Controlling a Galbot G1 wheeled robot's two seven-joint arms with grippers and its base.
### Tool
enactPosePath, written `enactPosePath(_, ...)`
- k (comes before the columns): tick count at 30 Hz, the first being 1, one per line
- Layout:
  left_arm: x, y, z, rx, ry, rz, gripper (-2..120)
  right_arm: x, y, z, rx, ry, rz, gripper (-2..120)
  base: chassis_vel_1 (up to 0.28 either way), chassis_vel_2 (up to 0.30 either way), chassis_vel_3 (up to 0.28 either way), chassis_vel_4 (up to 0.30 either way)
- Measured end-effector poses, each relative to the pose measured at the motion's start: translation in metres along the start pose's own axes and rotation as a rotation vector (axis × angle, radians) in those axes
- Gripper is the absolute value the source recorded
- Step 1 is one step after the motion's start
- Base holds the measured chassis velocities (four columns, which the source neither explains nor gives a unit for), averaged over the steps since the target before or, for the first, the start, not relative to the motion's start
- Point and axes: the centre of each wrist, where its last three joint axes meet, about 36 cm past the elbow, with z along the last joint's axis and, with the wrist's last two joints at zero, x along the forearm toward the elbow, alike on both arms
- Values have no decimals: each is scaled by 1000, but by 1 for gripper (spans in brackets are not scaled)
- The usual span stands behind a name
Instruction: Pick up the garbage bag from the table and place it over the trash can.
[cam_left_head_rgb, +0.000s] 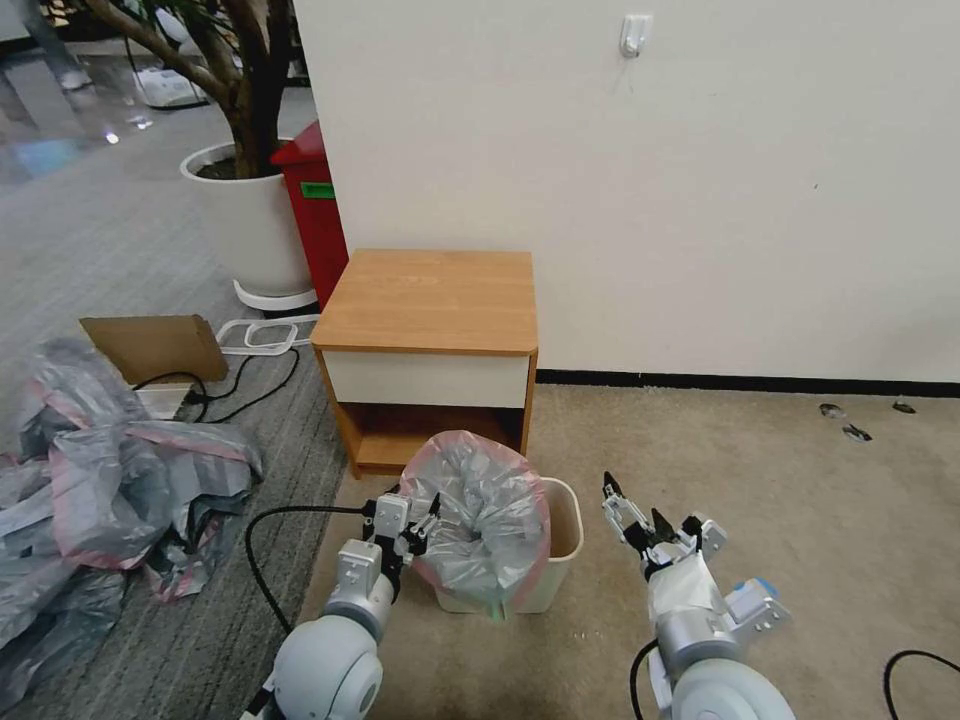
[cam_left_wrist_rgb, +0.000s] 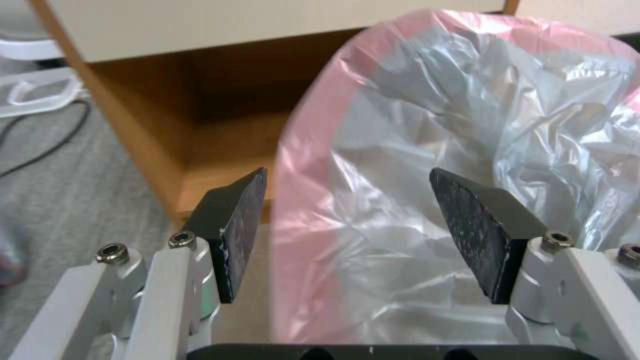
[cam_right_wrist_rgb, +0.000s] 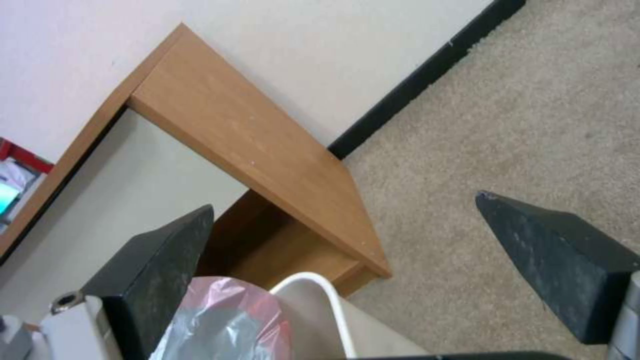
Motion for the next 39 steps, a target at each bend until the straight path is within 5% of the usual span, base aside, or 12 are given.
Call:
enactPosePath(9,18,0,-17,-15,-27,10,66,-1,2,6,-4,9,-1,100,0,0,0,0)
enactPosePath(18,-15,-25,-12,-14,4,58,65,0,-2,13,18,6,4,100,0,0,0,0)
enactPosePath(39,-30,-30,-1,-18,161,-42,43,-2,-8,23,44,-2,26,100,0,0,0,0)
